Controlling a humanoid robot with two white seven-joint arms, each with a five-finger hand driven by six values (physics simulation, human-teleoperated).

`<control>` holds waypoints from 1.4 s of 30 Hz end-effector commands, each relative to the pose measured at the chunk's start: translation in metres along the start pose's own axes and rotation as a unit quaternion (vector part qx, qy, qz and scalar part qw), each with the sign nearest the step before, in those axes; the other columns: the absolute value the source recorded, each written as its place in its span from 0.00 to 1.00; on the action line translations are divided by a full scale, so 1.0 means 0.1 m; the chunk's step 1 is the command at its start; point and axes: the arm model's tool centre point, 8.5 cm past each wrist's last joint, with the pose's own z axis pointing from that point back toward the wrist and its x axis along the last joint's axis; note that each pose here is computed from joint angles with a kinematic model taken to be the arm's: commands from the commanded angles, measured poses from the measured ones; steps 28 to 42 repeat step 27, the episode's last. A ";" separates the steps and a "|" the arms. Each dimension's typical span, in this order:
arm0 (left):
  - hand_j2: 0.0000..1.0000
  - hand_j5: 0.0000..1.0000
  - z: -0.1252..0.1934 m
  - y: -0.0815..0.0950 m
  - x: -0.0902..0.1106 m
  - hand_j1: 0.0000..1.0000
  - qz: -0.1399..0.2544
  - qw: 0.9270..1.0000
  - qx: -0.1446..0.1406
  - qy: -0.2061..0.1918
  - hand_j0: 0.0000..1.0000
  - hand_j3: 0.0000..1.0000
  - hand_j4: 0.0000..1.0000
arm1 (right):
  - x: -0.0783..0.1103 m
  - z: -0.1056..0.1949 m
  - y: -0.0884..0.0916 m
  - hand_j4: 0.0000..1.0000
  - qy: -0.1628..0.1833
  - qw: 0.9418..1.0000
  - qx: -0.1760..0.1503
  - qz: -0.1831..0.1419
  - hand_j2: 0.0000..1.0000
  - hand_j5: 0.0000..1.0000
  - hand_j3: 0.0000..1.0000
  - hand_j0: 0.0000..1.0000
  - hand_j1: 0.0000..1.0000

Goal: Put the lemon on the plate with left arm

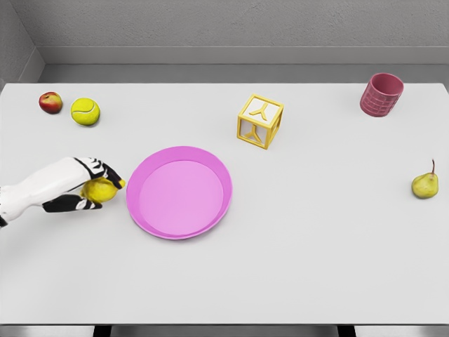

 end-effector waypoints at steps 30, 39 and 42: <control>1.00 1.00 0.01 0.19 -0.13 1.00 -0.009 1.000 0.017 0.021 1.00 1.00 1.00 | 0.00 0.00 0.00 1.00 0.000 1.000 0.000 0.000 1.00 1.00 1.00 1.00 1.00; 1.00 1.00 0.01 0.19 -0.13 1.00 -0.009 1.000 0.017 0.021 1.00 1.00 1.00 | 0.00 0.00 0.00 1.00 0.000 1.000 0.000 0.000 1.00 1.00 1.00 1.00 1.00; 1.00 1.00 0.01 0.19 -0.13 1.00 -0.009 1.000 0.017 0.021 1.00 1.00 1.00 | 0.00 0.00 0.00 1.00 0.000 1.000 0.000 0.000 1.00 1.00 1.00 1.00 1.00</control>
